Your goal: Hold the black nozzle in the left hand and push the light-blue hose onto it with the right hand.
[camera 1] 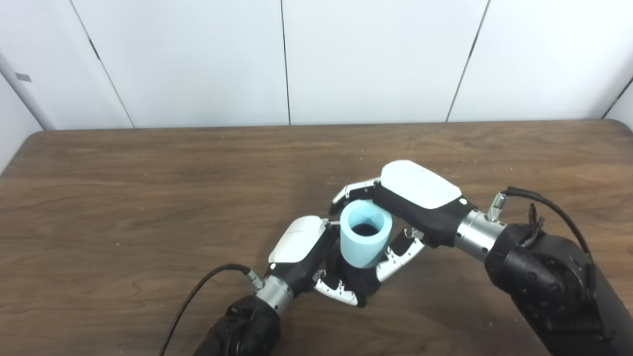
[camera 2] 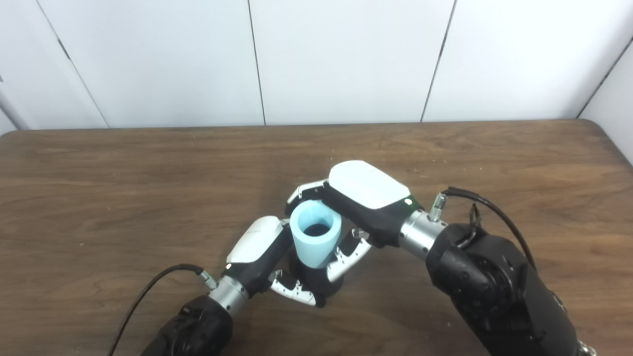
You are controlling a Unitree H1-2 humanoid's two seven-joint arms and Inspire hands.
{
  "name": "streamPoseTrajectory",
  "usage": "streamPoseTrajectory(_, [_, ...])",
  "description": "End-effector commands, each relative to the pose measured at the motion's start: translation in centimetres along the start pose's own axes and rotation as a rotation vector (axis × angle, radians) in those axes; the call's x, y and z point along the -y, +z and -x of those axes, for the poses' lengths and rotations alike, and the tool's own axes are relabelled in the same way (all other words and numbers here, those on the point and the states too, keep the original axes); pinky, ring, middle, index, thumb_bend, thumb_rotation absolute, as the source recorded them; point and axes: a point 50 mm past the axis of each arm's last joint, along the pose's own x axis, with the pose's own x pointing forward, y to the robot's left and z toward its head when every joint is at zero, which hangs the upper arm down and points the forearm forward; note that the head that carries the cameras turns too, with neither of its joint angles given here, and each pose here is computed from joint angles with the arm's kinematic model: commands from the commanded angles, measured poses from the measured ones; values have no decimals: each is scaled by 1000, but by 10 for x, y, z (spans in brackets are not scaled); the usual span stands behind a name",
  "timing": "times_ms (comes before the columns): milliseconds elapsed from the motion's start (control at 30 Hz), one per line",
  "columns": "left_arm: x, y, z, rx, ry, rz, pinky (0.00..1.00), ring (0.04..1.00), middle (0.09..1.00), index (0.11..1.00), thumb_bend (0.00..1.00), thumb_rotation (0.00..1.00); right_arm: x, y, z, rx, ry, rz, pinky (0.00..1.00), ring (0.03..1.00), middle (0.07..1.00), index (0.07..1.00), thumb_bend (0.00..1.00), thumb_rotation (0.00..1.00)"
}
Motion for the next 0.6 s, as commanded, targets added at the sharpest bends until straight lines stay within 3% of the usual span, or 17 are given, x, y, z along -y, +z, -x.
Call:
streamPoseTrajectory(0, [32,-16,11,-108,-180,29,854,635,467,493,524,0,23,12,6,75,-33,125,987,989,964,881,999,374])
streamPoseTrajectory(133, [32,-17,10,-109,-181,29,860,641,462,494,524,0,42,19,13,78,-123,174,1000,1000,991,913,1000,433])
streamPoseTrajectory(267, [32,-17,9,-111,-180,30,860,642,466,492,525,0,55,26,22,71,-201,153,1000,1000,982,909,973,346])
streamPoseTrajectory(567, [32,-17,8,-114,-178,31,853,640,467,492,524,0,67,22,47,86,-262,146,945,959,944,901,954,399])
